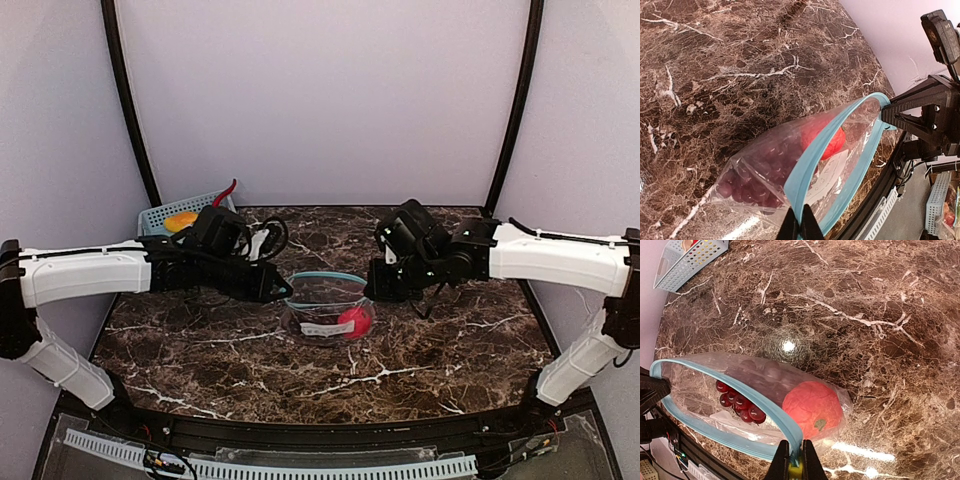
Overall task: Place the food in the zip-top bag and seal the zipper
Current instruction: Adjust the zipper food storage bag at the center of the board, then pick up the fake fruit from the bin.
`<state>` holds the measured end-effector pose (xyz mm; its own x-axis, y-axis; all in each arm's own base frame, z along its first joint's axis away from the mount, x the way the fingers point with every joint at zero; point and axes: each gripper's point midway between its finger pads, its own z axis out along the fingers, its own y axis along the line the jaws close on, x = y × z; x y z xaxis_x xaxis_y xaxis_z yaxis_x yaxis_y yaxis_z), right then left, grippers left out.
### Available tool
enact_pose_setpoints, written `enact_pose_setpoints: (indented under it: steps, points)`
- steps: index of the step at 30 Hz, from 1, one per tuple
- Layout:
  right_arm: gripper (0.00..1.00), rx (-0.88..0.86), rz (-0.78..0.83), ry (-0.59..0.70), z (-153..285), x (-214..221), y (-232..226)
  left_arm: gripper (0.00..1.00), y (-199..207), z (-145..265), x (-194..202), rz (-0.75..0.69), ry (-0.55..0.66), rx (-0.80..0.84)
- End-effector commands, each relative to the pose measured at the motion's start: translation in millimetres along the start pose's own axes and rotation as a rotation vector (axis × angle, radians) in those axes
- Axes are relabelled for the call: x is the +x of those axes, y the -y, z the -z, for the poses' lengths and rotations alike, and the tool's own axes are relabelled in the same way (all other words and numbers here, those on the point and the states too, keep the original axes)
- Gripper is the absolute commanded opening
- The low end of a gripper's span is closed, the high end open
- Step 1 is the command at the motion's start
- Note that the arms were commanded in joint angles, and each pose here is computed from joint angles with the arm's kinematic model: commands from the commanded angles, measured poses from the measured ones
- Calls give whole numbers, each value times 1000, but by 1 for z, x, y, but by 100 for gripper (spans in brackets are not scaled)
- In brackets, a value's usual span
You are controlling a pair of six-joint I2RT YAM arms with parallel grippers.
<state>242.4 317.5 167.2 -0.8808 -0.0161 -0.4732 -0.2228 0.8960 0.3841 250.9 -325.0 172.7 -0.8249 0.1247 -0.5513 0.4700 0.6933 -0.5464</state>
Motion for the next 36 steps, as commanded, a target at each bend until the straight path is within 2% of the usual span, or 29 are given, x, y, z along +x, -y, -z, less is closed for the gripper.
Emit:
enact_pose_setpoints:
  steps: [1,2,6,7,11,13,17,23,29,36]
  points:
    - [2,-12,17,24,8,-9,-4,8,5,17,-9,-20,25,-4]
    - [2,-18,18,22,8,-9,-6,16,5,18,-8,-20,24,-6]
    - [2,-35,24,20,9,-10,-10,38,8,28,-12,-33,41,-15]
    - [2,-43,27,20,9,-10,-12,47,9,34,-12,-40,42,-17]
    - [2,-66,38,24,11,-13,-18,71,14,58,-23,-74,71,-48]
    - [2,-74,41,23,11,-14,-20,79,15,71,-28,-89,82,-68]
    - [2,-82,51,17,10,-14,-23,87,9,97,-40,-108,96,-110]
    - [2,-85,65,16,9,-15,-24,90,-29,123,-72,-71,123,-189]
    - [2,-101,82,7,5,-16,-30,88,-78,118,-120,-43,155,-259]
    - [2,-135,89,1,0,-16,-38,69,-173,100,-184,19,195,-395]
